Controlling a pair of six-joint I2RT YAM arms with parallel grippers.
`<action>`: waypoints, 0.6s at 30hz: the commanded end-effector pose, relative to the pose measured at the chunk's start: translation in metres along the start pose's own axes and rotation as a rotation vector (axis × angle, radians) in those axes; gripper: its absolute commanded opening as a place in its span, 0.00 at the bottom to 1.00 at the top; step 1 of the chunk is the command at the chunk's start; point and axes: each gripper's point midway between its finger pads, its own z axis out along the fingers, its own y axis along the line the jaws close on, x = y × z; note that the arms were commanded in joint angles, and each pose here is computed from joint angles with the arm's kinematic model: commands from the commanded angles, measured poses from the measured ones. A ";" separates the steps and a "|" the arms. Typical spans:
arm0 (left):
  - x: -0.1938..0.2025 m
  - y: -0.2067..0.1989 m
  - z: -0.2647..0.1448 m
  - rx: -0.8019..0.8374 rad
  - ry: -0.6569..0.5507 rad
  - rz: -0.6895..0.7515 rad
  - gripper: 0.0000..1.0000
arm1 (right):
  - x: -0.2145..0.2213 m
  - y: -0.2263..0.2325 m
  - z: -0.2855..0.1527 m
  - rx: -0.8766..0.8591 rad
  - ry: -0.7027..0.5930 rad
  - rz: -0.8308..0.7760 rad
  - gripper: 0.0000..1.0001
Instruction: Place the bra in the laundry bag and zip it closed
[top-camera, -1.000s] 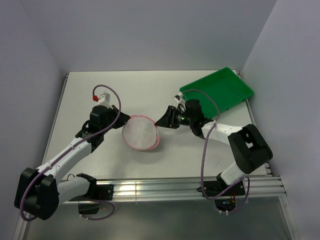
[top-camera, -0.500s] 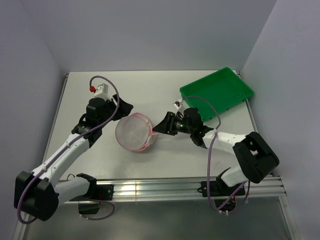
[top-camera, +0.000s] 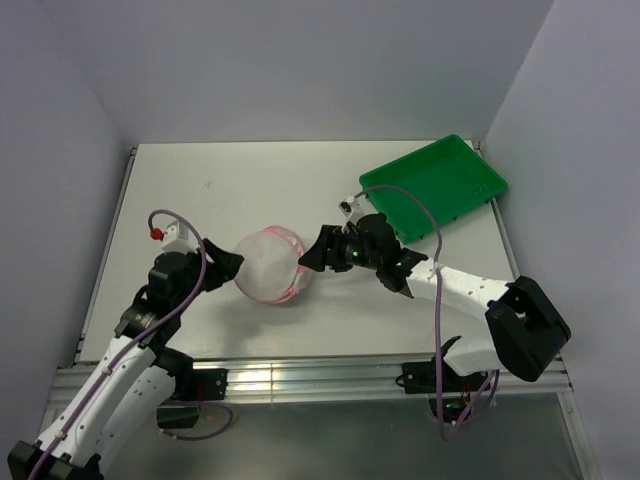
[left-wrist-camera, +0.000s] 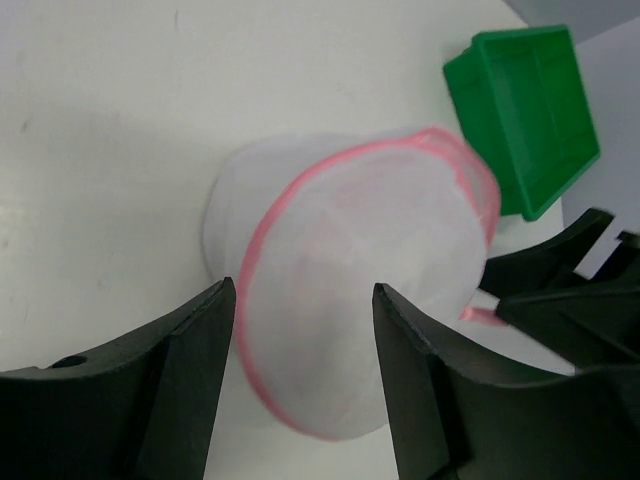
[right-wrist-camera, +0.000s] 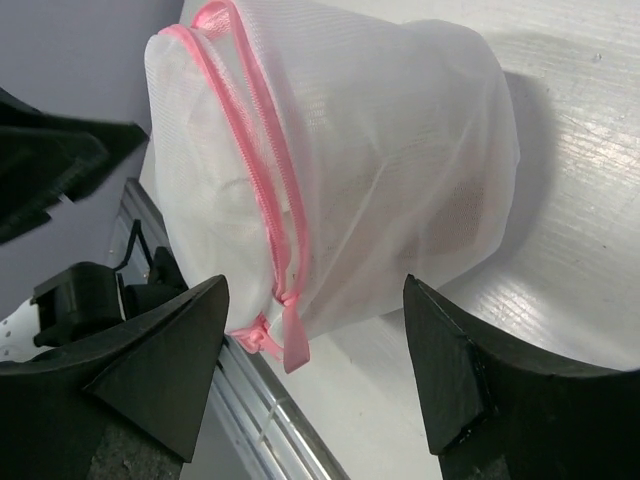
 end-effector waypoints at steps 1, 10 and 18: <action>0.027 0.012 -0.009 0.002 0.057 -0.095 0.63 | -0.012 0.010 0.000 0.016 -0.019 -0.080 0.78; 0.040 0.003 -0.008 0.080 0.100 -0.116 0.47 | -0.007 0.027 0.013 -0.038 0.040 -0.072 0.80; 0.033 -0.008 -0.001 0.120 0.087 -0.092 0.22 | -0.003 0.022 0.022 -0.035 0.048 -0.026 0.64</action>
